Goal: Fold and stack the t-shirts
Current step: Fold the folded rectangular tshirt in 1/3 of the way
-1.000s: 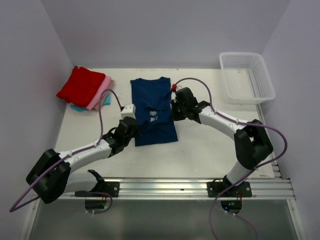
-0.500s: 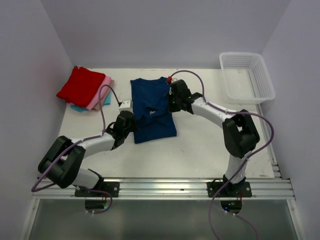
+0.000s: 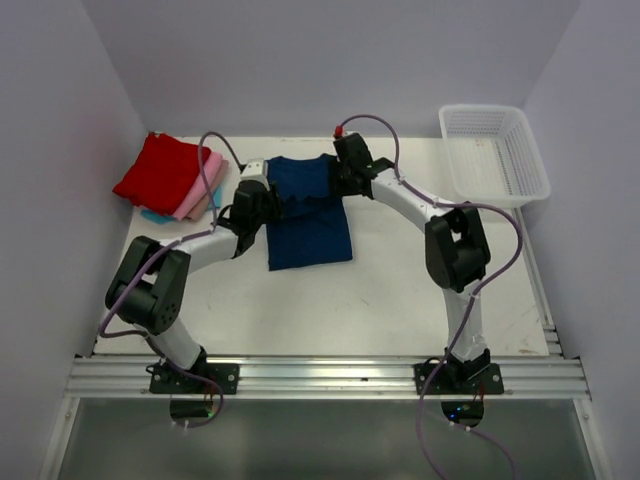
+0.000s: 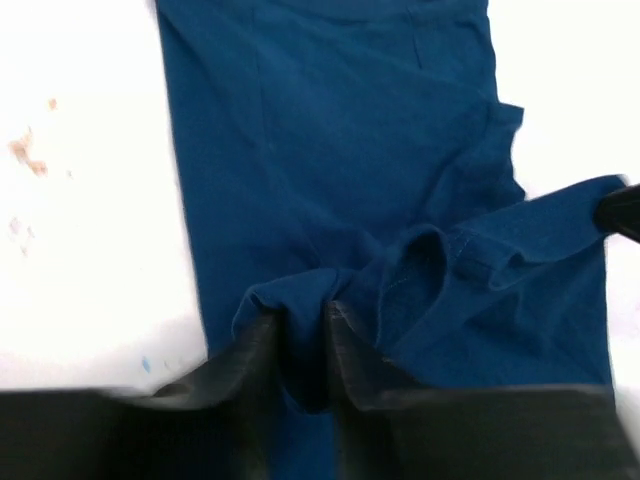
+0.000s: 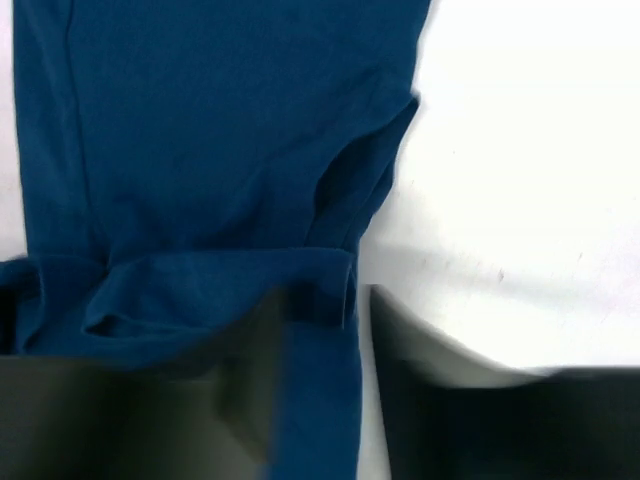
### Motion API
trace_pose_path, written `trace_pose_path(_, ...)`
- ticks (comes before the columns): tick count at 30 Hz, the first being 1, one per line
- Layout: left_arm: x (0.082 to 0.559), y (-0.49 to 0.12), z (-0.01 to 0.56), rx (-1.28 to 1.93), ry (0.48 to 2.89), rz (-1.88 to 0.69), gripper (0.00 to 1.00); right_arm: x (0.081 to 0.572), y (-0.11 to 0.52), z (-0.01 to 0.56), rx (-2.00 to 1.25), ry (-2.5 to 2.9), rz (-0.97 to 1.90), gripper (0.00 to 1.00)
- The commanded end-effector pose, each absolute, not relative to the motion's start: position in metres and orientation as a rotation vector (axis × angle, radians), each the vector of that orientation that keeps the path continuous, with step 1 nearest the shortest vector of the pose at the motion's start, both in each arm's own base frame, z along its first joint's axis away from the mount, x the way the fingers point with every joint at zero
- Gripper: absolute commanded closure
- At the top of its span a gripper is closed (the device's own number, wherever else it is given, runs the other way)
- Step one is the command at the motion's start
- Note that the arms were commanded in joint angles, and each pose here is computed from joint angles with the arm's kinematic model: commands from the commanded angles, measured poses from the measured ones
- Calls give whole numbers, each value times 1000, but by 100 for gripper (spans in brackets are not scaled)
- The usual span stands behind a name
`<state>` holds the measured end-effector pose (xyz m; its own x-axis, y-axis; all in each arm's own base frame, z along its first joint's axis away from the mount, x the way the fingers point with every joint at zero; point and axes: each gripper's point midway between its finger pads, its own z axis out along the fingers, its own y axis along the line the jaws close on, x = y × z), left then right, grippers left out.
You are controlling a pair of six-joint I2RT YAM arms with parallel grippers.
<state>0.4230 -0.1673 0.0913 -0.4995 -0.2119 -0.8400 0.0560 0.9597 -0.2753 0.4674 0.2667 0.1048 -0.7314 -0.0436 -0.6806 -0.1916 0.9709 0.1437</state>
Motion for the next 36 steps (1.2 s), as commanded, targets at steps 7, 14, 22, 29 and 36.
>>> trace_pose_path(7, 492, -119, 196, -207, 1799, -264, 0, 540, 256, 160, -83, 2229, 188, 1)
trace_pose_path(14, 455, -120, 216, -168, 1778, -335, 0, 498, 239, 200, -73, 2116, 264, 1)
trace_pose_path(22, 386, -141, 144, -102, 2012, -490, 0, 432, 223, 167, -110, 2204, 326, 1)
trace_pose_path(29, 321, -145, 75, -57, 2206, -509, 0, 385, 227, 109, -87, 2328, 467, 6)
trace_pose_path(36, 300, -142, 64, -19, 2204, -531, 0, 362, 241, 78, -109, 2392, 605, 34)
